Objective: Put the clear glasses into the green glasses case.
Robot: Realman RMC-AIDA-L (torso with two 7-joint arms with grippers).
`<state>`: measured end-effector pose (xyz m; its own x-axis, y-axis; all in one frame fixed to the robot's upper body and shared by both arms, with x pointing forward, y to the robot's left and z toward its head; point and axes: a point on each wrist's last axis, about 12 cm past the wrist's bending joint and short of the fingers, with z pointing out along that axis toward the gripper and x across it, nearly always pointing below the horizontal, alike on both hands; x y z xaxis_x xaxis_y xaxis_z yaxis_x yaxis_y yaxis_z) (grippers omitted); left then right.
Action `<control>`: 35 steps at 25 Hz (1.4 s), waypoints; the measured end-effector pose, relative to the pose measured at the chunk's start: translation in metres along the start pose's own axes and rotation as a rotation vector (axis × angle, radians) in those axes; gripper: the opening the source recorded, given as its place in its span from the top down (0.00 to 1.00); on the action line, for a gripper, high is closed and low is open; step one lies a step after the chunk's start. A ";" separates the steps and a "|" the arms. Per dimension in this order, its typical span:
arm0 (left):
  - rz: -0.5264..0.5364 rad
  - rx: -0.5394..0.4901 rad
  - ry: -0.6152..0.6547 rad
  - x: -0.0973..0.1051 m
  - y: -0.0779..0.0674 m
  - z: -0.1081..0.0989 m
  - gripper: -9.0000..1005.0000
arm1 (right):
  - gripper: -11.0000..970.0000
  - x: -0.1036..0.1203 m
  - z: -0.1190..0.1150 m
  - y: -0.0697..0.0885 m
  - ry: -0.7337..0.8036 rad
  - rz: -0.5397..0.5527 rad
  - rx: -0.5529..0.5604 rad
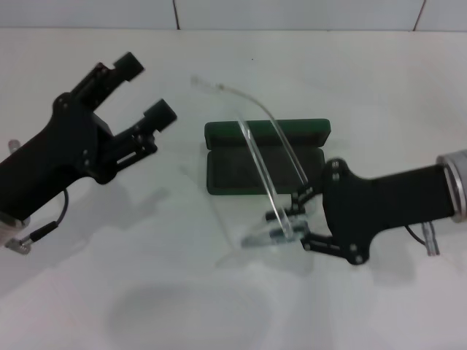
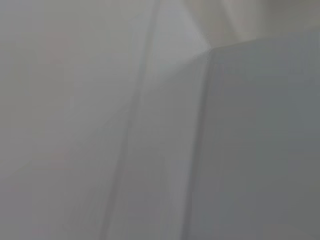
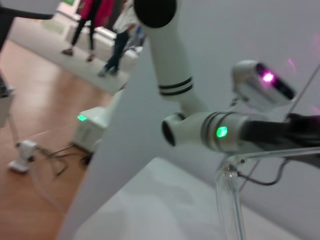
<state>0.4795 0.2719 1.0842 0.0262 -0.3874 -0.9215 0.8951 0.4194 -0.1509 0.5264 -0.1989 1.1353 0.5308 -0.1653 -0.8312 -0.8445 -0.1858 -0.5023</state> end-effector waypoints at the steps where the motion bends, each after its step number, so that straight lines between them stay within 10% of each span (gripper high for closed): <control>1: 0.000 0.034 -0.001 -0.003 -0.001 0.001 0.12 | 0.86 0.001 0.000 -0.002 0.001 -0.002 0.022; 20: -0.013 0.335 0.080 -0.010 -0.009 0.031 0.12 | 0.86 0.010 0.036 -0.013 0.072 -0.013 0.050; 35: -0.105 0.301 0.213 -0.001 0.001 0.038 0.12 | 0.86 0.003 0.042 -0.009 0.025 -0.094 0.047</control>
<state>0.4971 0.2420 1.0989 -0.1370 -0.2228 -0.9652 0.9795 0.1144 -0.1655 0.5326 -0.1571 1.1271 0.6088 -0.1734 -0.7741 -0.7931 -0.1564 -0.5887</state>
